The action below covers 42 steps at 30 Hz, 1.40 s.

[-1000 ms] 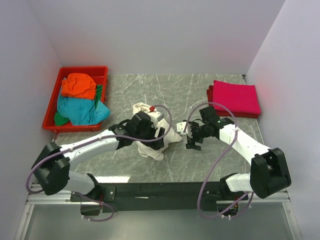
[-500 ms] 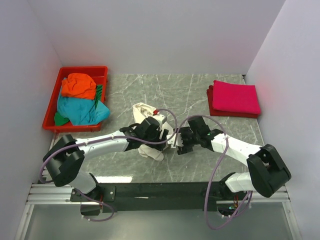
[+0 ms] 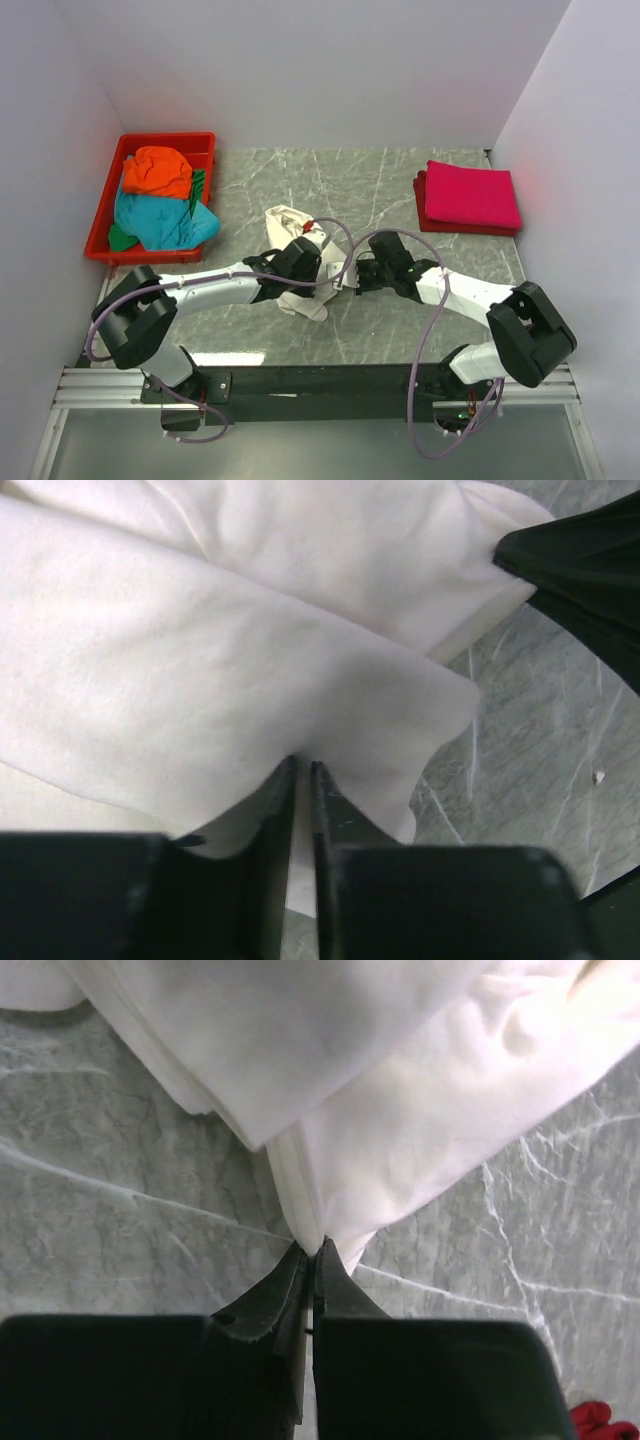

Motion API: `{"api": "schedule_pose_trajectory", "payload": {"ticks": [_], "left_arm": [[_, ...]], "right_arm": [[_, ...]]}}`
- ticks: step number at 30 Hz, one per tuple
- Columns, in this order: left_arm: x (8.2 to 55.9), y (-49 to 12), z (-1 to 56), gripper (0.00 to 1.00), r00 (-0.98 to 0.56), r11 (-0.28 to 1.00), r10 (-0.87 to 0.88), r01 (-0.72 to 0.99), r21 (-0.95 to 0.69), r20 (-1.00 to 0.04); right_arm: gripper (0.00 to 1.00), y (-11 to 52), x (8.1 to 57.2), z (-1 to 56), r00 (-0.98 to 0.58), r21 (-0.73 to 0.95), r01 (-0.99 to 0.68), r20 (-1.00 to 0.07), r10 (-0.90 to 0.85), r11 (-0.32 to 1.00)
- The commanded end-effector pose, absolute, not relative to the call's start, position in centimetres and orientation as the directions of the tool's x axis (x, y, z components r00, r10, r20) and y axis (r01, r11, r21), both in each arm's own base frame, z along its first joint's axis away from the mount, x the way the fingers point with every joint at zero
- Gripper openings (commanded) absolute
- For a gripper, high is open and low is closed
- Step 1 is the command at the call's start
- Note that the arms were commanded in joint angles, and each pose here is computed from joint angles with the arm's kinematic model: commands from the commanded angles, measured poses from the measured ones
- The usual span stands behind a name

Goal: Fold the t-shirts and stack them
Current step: Flatten the tshirt out

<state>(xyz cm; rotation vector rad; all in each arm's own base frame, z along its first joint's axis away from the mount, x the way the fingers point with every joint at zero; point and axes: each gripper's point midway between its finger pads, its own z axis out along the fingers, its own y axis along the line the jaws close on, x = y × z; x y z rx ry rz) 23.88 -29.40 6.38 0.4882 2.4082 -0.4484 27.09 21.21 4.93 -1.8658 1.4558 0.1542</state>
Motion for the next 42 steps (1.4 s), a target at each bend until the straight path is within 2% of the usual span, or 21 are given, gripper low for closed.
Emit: {"api": "schedule_pose_trajectory", "payload": {"ticks": [1,3,6,8,9,10,11,12,14,18,22,25,29,31,32,35,37,38,40,42], "left_arm": [[24.3,-29.0,6.1,0.13,-0.729,0.883,0.217,0.43,-0.188,-0.65],[24.4,-28.5,6.4,0.01,-0.728,0.888,0.198,0.417,-0.194,-0.656],[24.8,-28.1,7.6,0.01,-0.722,0.88,0.156,0.412,-0.237,-0.674],[25.2,-28.2,8.6,0.11,-0.715,0.866,0.115,0.412,-0.283,-0.689],[25.3,-28.4,10.0,0.31,-0.704,0.852,0.085,0.418,-0.315,-0.705],[25.5,-28.4,10.8,0.41,-0.699,0.845,0.056,0.413,-0.339,-0.713],[26.0,-28.5,11.7,0.56,-0.696,0.84,0.005,0.393,-0.375,-0.718],[26.4,-28.4,12.9,0.62,-0.686,0.833,-0.042,0.377,-0.404,-0.726],[27.1,-28.4,14.0,0.7,-0.696,0.818,-0.13,0.327,-0.473,-0.706],[27.9,-29.0,13.9,0.71,-0.751,0.78,-0.244,0.224,-0.584,-0.614],[28.3,-29.6,11.8,0.72,-0.802,0.789,-0.275,0.127,-0.601,-0.53],[29.1,-30.7,11.1,0.71,-0.832,0.792,-0.302,0.053,-0.608,-0.466],[29.8,-30.5,9.6,0.68,-0.845,0.832,-0.287,0.014,-0.555,-0.452],[29.7,-30.5,9.2,0.58,-0.853,0.845,-0.27,0.014,-0.535,-0.447],[30.0,-29.8,8.9,0.44,-0.845,0.862,-0.271,0.0,-0.507,-0.462],[29.8,-28.8,8.4,0.24,-0.841,0.884,-0.254,-0.002,-0.468,-0.478],[29.4,-28.3,8.2,0.18,-0.841,0.894,-0.231,0.014,-0.447,-0.488],[29.4,-28.2,8.3,0.1,-0.839,0.896,-0.224,0.024,-0.444,-0.496],[29.3,-27.7,8.7,0.01,-0.829,0.9,-0.2,0.056,-0.433,-0.522],[29.5,-27.3,10.1,0.0,-0.807,0.894,-0.193,0.089,-0.438,-0.559]], "right_arm": [[0.0,22.0,28.5,8.5,0.366,-0.564,-0.826,-0.544,-0.754,0.006],[0.0,21.8,28.6,9.2,0.343,-0.562,-0.826,-0.565,-0.75,0.045],[0.0,21.7,28.5,10.9,0.33,-0.56,-0.823,-0.604,-0.725,0.092],[0.0,21.8,28.2,11.6,0.334,-0.558,-0.824,-0.621,-0.709,0.101],[0.0,21.8,28.0,11.6,0.332,-0.552,-0.828,-0.625,-0.707,0.1],[0.0,21.9,27.9,11.7,0.332,-0.551,-0.828,-0.629,-0.703,0.103],[0.0,22.0,27.9,11.8,0.33,-0.548,-0.829,-0.635,-0.698,0.107],[0.0,22.0,27.9,11.8,0.326,-0.547,-0.83,-0.638,-0.698,0.111],[0.0,21.9,28.0,11.7,0.317,-0.544,-0.83,-0.643,-0.698,0.124],[0.0,21.9,28.0,12.1,0.313,-0.545,-0.826,-0.655,-0.688,0.143],[0.0,22.0,28.1,12.7,0.312,-0.549,-0.82,-0.666,-0.677,0.162],[0.0,21.9,28.0,12.7,0.308,-0.546,-0.821,-0.67,-0.675,0.167],[0.0,21.8,27.9,12.6,0.309,-0.546,-0.821,-0.671,-0.674,0.167],[0.0,21.7,27.7,12.5,0.309,-0.545,-0.822,-0.671,-0.674,0.166],[0.0,21.6,27.8,12.6,0.308,-0.547,-0.819,-0.671,-0.675,0.17],[0.0,21.4,27.9,12.9,0.303,-0.548,-0.816,-0.676,-0.672,0.183],[0.0,21.2,28.3,13.5,0.298,-0.552,-0.809,-0.682,-0.668,0.203],[0.0,21.1,28.5,13.8,0.296,-0.555,-0.804,-0.684,-0.667,0.212],[0.0,20.7,29.0,15.0,0.292,-0.567,-0.787,-0.689,-0.663,0.243],[0.0,19.8,29.7,16.1,0.279,-0.578,-0.766,-0.693,-0.665,0.281]]}}
